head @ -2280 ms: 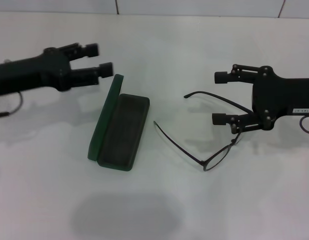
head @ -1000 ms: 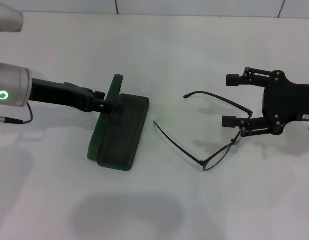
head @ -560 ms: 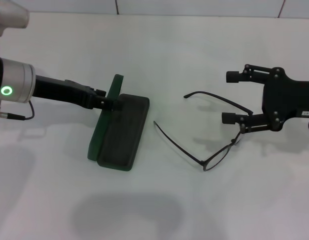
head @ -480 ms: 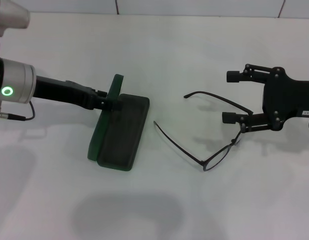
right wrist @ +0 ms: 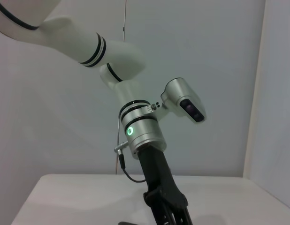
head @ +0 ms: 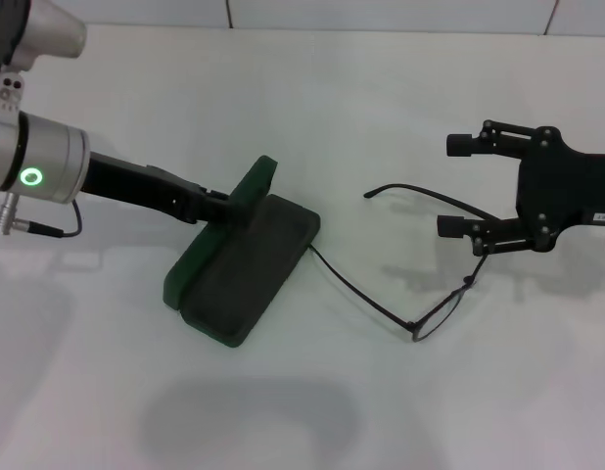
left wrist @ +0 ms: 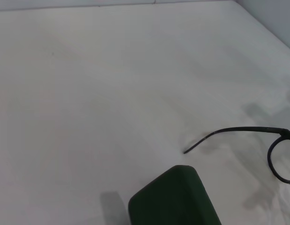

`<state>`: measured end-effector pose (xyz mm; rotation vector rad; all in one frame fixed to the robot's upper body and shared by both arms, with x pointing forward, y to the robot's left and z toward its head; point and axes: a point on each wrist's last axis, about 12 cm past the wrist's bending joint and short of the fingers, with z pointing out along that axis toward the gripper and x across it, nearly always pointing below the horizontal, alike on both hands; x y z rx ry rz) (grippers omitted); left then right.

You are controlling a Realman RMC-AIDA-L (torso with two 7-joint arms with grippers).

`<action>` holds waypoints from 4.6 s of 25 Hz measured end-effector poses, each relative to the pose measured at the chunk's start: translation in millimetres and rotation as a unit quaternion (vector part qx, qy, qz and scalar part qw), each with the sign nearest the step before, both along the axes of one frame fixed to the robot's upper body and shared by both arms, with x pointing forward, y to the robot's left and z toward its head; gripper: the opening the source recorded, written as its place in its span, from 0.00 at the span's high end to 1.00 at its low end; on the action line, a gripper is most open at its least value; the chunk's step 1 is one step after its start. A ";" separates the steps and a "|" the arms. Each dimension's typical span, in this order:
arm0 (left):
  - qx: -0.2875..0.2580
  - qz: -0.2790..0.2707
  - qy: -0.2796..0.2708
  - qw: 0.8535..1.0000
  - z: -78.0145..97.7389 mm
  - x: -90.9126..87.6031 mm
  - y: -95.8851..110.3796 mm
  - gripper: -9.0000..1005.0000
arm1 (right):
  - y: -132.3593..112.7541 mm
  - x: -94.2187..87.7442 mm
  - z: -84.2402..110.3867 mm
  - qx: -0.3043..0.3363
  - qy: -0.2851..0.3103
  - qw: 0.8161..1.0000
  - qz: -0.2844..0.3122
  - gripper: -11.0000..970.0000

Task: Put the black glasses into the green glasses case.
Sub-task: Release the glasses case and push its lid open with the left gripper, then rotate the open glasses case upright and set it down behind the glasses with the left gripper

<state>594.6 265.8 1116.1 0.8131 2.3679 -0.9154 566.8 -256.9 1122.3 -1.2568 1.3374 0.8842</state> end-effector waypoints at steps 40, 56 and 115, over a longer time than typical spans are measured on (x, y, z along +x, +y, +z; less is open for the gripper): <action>0.158 -0.257 -0.369 0.879 47.3 89.1 -144.1 0.76 | -5.1 -37.4 -23.4 0.002 -0.025 0.999 0.047 0.10; 0.166 -0.355 -0.346 0.853 38.6 72.9 -169.7 0.73 | -14.0 -42.1 -26.4 0.003 -0.019 0.999 0.031 0.10; 0.174 -0.128 -0.203 0.955 40.5 86.2 -184.9 0.25 | 19.7 -21.3 -27.0 -0.030 -0.022 0.998 0.044 0.10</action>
